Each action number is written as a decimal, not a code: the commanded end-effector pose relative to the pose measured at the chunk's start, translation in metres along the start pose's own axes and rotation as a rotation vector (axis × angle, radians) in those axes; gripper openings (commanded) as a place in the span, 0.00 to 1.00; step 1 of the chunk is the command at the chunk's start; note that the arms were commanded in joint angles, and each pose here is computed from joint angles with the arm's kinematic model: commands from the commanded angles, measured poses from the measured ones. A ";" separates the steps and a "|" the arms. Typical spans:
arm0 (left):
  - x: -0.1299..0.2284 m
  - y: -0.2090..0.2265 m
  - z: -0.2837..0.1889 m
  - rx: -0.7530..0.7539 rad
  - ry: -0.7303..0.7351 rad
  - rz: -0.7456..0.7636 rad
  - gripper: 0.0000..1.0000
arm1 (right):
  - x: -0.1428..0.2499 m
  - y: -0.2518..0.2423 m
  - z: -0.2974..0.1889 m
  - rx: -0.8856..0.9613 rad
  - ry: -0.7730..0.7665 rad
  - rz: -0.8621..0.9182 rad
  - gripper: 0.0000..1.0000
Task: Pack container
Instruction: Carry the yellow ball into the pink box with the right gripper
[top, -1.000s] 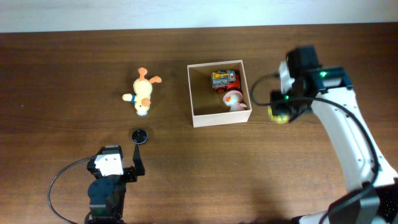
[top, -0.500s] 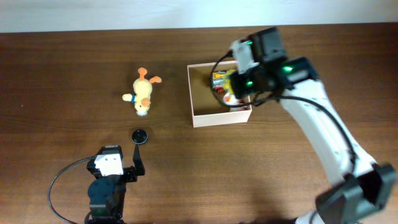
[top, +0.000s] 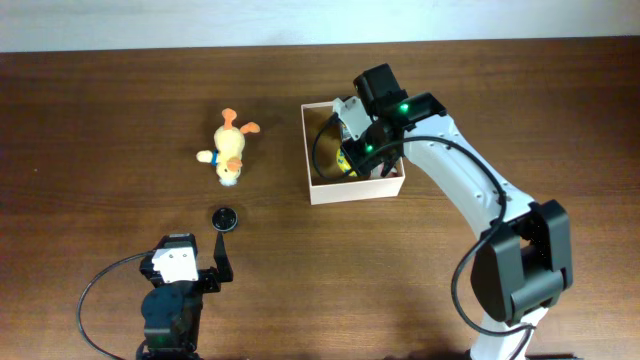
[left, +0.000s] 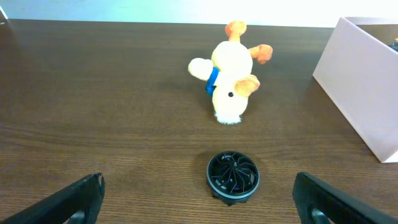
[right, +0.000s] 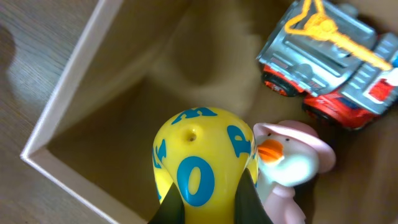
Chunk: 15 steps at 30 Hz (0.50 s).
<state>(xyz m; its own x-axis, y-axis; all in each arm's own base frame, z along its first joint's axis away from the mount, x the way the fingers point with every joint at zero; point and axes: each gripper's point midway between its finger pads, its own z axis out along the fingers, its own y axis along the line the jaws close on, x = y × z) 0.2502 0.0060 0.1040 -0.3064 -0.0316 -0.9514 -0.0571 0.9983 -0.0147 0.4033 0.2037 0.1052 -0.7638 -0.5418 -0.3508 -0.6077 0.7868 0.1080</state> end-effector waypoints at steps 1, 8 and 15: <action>0.001 0.000 0.000 0.005 0.001 0.018 0.99 | -0.001 0.002 0.008 -0.018 0.008 -0.022 0.04; 0.001 0.000 0.000 0.005 0.001 0.018 0.99 | -0.007 -0.001 0.013 -0.007 -0.012 -0.025 0.04; 0.001 0.000 0.000 0.005 0.001 0.018 0.99 | -0.001 0.000 0.012 -0.012 0.013 -0.020 0.04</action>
<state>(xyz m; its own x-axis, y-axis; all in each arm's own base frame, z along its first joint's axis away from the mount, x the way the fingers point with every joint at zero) 0.2502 0.0060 0.1040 -0.3064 -0.0316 -0.9514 -0.0571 0.9983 -0.0147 0.4107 0.2068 0.0980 -0.7533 -0.5481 -0.3634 -0.6167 0.7807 0.1011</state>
